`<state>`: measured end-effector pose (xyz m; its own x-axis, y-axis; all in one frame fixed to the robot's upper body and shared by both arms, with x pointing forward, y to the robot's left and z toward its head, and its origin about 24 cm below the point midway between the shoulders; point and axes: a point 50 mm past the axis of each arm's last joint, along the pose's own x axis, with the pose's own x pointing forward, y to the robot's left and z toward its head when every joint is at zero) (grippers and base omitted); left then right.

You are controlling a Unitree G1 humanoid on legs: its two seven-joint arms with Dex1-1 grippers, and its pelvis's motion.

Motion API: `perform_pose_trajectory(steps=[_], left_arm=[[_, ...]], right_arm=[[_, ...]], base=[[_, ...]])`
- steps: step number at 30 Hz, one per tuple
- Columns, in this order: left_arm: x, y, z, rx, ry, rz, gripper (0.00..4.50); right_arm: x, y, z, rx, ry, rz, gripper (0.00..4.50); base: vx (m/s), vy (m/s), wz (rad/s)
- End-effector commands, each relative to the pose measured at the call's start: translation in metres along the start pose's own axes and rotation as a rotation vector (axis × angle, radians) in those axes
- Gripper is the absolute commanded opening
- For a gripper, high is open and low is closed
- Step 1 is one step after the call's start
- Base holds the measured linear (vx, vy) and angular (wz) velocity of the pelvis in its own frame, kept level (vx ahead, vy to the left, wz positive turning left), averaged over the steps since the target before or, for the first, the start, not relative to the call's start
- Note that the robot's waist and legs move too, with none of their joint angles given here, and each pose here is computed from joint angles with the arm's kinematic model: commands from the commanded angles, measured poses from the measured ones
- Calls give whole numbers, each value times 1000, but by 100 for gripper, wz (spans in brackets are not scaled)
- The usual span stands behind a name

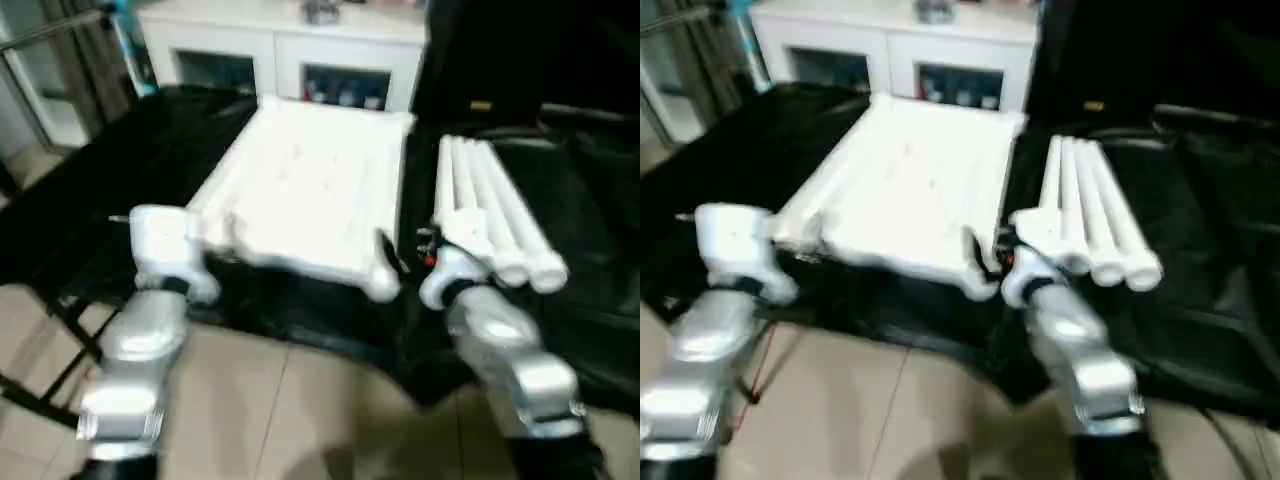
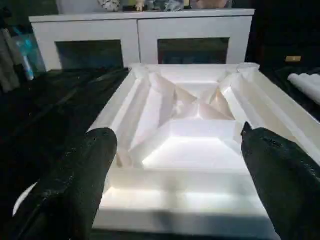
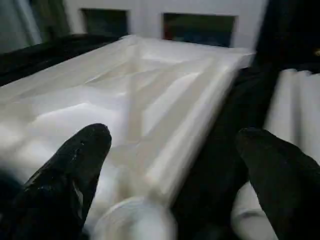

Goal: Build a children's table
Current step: Move to table

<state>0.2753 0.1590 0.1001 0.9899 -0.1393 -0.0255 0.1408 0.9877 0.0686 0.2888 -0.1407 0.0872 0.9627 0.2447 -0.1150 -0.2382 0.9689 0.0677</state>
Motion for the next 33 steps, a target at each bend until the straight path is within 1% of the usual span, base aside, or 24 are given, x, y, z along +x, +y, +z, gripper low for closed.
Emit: perform_pose_trajectory(steps=[1, 2, 4, 11, 14, 16, 17, 20, 21, 23, 25, 27, 28, 29, 30, 31, 32, 33], left_arm=[[0, 3, 1, 23, -3, -9, 448], [0, 2, 1, 25, -3, -18, 448], [1, -7, 1, 34, -1, -98, 448], [1, -8, 1, 35, -1, -100, 448], [1, -15, -3, 40, 15, -169, 448], [0, -19, -5, 55, 20, -219, 448], [0, -19, -5, 55, 20, -220, 448], [-5, -25, -5, 74, 17, -365, 448], [-5, -26, -6, 87, 19, -395, 448], [-8, -28, -8, 129, 27, -487, 448], [-11, -28, -11, 141, 56, -545, 448], [-15, -25, -17, 155, 122, -653, 448], [-18, -21, -20, 179, 164, -714, 431], [-18, -19, -22, 197, 176, -733, 421], [-18, -18, -22, 202, 179, -738, 421], [-19, -13, -23, 223, 209, -808, 414], [-19, -11, -24, 229, 221, -836, 410], [-20, -7, -23, 218, 241, -889, 410]], right_arm=[[2, 7, 1, -6, -1, 25, 450], [2, 7, 1, -6, -2, 25, 450], [1, 7, 2, 1, -5, 24, 450], [1, 7, 2, 1, -5, 23, 450], [-3, 5, 1, 16, -6, 30, 450], [-6, 8, 0, -9, 17, 91, 450], [-6, 8, 0, -9, 17, 93, 450], [-10, 10, -1, -43, 47, 207, 450], [-11, 10, -1, -46, 55, 229, 450], [-14, 11, 0, -84, 66, 299, 450], [-15, 10, 2, -98, 76, 343, 450], [-17, 9, 6, -122, 89, 433, 450], [-18, 9, 8, -138, 103, 495, 450], [-18, 9, 8, -147, 110, 518, 450], [-18, 9, 9, -149, 112, 523, 450], [-21, 9, 8, -193, 140, 603, 450], [-22, 9, 8, -210, 153, 635, 450], [-25, 9, 8, -243, 173, 688, 450]], base=[[138, -1, -8], [138, -1, -8], [146, 63, -45], [172, -21, -54], [187, -28, -66], [147, 11, -15], [138, 24, 0], [153, 87, -14], [147, 26, 7], [96, -4, 0], [1, -27, -4], [-9, -66, -6], [-43, -57, -6], [-43, -57, -6], [-62, -28, -6], [-67, -11, 0], [-67, -11, 0], [-66, 0, 1]])
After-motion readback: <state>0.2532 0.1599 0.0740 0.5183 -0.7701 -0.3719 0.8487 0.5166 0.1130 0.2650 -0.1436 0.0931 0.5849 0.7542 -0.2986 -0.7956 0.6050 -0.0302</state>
